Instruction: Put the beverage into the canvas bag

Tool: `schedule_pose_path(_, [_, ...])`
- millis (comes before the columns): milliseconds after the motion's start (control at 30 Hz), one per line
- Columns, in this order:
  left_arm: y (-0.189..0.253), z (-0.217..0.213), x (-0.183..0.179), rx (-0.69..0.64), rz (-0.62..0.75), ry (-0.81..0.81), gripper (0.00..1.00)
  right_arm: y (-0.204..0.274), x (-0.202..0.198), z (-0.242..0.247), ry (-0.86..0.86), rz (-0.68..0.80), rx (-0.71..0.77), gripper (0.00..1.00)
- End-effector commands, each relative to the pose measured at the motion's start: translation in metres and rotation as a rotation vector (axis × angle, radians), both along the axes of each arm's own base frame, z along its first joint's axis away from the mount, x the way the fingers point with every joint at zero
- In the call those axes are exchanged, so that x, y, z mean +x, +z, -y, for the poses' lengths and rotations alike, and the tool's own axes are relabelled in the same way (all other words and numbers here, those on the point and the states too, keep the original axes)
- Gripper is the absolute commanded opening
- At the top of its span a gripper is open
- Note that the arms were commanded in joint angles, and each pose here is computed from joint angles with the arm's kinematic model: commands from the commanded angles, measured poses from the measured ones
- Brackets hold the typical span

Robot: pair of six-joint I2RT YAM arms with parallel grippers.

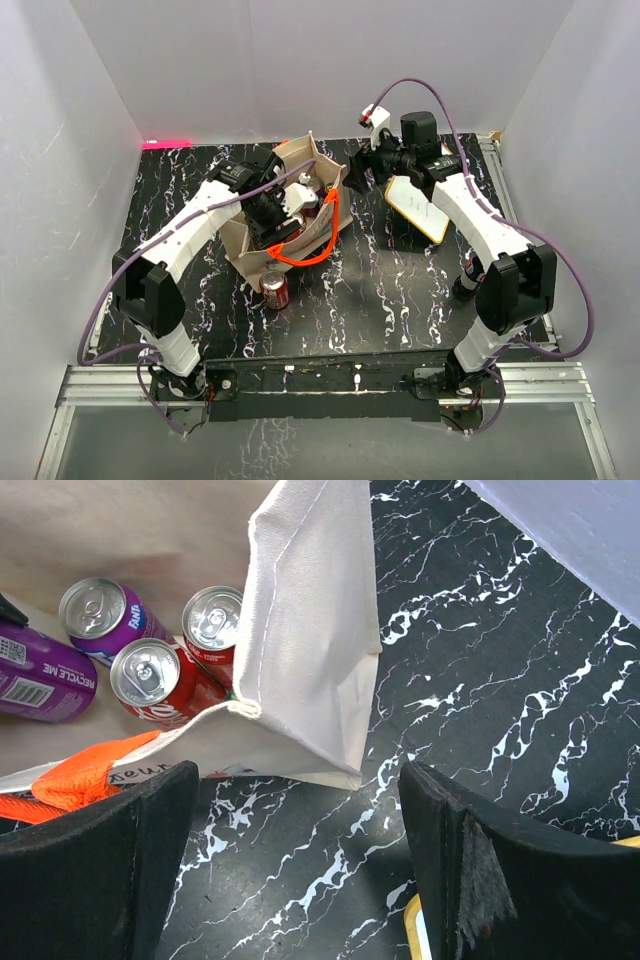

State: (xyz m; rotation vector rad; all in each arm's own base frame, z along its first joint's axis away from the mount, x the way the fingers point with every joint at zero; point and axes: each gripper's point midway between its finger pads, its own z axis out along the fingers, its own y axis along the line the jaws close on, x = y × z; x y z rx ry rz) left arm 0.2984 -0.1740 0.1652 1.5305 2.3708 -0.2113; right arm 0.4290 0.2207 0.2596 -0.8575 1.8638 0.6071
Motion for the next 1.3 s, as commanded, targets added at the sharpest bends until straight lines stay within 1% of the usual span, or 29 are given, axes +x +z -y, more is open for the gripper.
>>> schedule_pose_path(0, [0.002, 0.008, 0.014, -0.037, 0.053, 0.011, 0.0, 0.037, 0.006, 0.007, -0.045, 0.097, 0.029, 0.84])
schedule_pose_path(200, [-0.006, 0.016, 0.015, -0.085, -0.01, 0.061, 0.0, 0.034, 0.006, 0.01, -0.058, 0.088, 0.023, 0.84])
schedule_pose_path(367, [-0.017, 0.02, 0.018, -0.093, -0.019, 0.064, 0.0, 0.033, 0.01, 0.01, -0.073, 0.081, 0.024, 0.83])
schedule_pose_path(700, [-0.037, 0.026, 0.039, -0.084, 0.008, 0.091, 0.0, 0.032, 0.013, 0.016, -0.115, 0.059, 0.008, 0.83])
schedule_pose_path(833, [-0.043, 0.03, 0.044, -0.098, 0.02, 0.097, 0.0, 0.032, 0.015, 0.018, -0.131, 0.044, -0.002, 0.83])
schedule_pose_path(1100, [-0.053, 0.039, 0.047, -0.125, 0.0, 0.093, 0.0, 0.029, 0.022, 0.016, -0.15, 0.012, 0.007, 0.83])
schedule_pose_path(1267, [-0.053, 0.048, 0.057, -0.149, 0.004, 0.093, 0.0, 0.029, 0.025, 0.015, -0.147, 0.019, 0.001, 0.83])
